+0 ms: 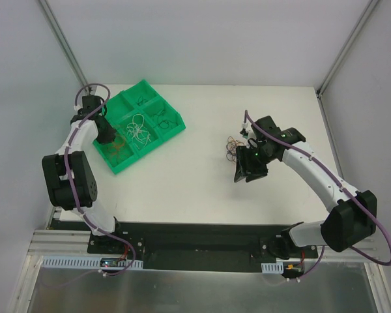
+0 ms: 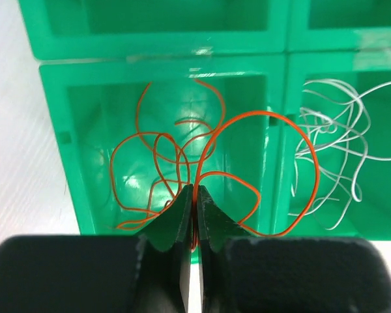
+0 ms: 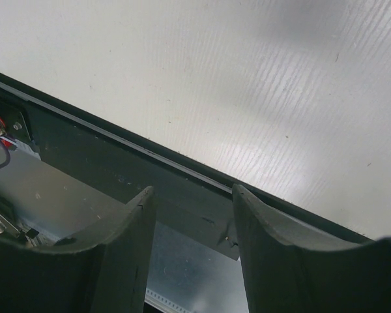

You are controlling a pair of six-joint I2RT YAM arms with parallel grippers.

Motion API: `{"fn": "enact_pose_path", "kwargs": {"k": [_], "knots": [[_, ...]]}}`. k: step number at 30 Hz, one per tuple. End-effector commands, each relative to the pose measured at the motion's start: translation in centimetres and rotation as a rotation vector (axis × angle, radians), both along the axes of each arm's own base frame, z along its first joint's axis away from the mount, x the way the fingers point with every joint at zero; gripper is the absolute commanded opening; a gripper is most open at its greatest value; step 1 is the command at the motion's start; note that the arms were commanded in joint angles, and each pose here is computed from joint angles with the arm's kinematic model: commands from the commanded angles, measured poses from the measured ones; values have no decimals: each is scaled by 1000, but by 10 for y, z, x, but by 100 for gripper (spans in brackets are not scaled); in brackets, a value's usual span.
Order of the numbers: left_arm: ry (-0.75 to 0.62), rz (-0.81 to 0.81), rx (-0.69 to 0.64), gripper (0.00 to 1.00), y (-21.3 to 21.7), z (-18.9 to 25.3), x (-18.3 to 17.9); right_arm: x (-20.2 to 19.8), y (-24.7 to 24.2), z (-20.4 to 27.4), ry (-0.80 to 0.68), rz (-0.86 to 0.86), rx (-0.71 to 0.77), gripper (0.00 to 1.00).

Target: Untangle the cables

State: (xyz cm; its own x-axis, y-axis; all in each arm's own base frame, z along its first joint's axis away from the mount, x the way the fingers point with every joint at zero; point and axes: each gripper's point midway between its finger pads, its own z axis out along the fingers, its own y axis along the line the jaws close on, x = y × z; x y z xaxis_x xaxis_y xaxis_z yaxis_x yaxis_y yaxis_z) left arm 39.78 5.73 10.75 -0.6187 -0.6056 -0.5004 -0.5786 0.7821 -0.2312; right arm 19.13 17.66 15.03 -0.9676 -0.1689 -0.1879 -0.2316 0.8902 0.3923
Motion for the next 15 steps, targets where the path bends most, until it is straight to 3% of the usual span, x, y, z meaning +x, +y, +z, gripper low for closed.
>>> {"fn": "enact_pose_path", "kwargs": {"k": [1, 7, 15], "knots": [[-11, 121, -30, 5, 5, 9, -8, -4, -3, 11, -22, -3, 8, 52], [-20, 187, 19, 14, 19, 23, -11, -2, -1, 14, -25, 2, 18, 52], [-69, 271, 113, 56, 37, 53, -31, -1, 4, 14, -10, 0, 40, 52]]}}
